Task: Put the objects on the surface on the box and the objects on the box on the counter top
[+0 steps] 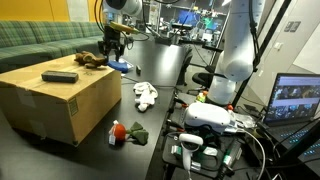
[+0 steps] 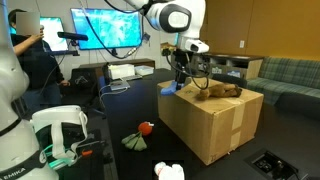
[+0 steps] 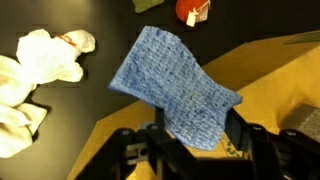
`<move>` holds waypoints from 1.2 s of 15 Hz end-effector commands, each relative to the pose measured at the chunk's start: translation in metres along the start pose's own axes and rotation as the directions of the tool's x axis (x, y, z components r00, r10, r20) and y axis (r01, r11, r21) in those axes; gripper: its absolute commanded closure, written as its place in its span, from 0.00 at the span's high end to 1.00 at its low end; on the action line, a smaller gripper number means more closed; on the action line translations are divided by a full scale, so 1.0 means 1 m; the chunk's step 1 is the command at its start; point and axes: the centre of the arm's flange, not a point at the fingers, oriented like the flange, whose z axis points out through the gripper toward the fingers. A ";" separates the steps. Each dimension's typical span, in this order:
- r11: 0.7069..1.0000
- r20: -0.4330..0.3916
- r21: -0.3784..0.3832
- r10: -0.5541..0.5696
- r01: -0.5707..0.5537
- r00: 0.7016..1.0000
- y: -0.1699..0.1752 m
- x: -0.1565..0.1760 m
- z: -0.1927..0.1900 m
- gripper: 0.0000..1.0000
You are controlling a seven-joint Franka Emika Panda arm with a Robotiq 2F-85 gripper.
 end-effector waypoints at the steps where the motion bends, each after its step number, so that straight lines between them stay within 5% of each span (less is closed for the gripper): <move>1: 1.000 -0.097 -0.019 0.001 -0.003 0.995 -0.059 0.013 -0.021 0.35; 9: 0.987 -0.373 -0.140 0.019 -0.077 0.928 -0.194 0.025 0.009 0.35; 18: 0.939 -0.510 -0.229 0.110 -0.258 0.853 -0.215 0.053 0.031 0.35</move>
